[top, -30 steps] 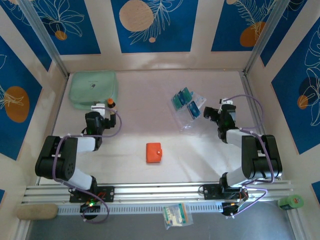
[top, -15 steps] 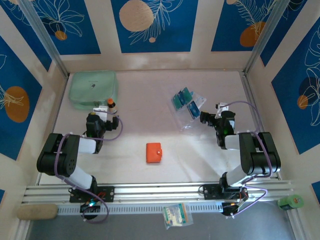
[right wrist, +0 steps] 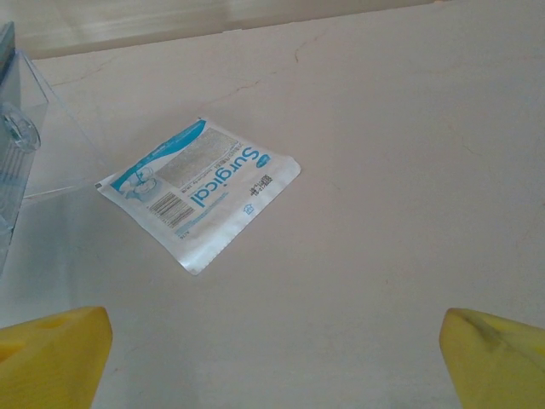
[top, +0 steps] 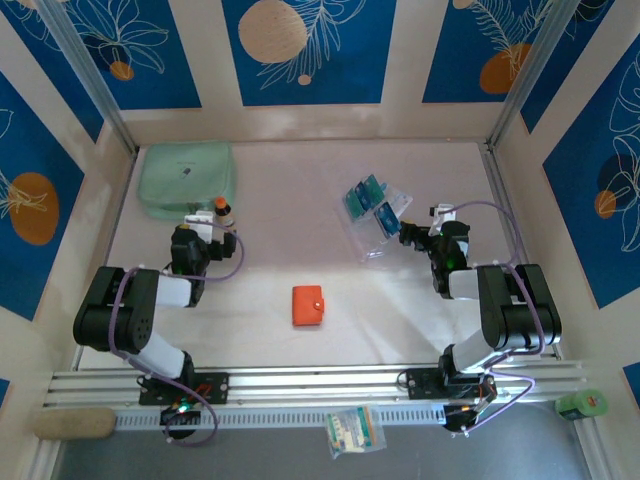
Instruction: Put the credit cards into the card holder
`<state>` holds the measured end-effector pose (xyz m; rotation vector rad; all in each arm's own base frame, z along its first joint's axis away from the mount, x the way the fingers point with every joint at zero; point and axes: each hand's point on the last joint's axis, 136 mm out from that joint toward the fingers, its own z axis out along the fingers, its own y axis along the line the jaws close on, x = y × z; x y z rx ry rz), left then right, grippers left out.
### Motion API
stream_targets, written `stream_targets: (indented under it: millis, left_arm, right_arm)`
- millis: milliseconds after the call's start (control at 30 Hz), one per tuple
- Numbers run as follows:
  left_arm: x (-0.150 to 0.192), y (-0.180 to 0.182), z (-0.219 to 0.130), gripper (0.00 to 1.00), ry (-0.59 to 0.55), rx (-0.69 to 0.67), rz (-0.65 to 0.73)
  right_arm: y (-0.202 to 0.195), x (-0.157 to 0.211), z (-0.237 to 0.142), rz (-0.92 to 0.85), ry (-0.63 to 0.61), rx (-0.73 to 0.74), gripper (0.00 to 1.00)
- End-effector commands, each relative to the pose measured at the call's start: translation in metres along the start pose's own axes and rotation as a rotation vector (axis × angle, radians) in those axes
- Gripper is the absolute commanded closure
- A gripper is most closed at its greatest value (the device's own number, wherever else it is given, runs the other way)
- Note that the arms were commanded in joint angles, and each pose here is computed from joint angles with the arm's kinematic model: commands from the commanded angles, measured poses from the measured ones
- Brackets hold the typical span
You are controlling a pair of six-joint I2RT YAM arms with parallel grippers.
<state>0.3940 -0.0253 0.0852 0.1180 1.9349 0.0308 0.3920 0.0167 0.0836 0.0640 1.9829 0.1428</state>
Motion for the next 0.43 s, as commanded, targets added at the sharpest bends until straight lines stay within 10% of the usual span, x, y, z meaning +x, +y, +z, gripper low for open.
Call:
stream_targets:
  millis: [0,400]
  left_arm:
    - [-0.0064,0.0011,0.0003,0.00,-0.029,0.010,0.003]
    - [-0.0066,0.0011,0.0002,0.00,-0.030,0.010,0.003]
  right_arm:
    - [0.0002,-0.0119,0.0002,-0.023,-0.045,0.008,0.01]
    - [0.0000,-0.0112,0.0002,-0.018,-0.040,-0.003,0.01]
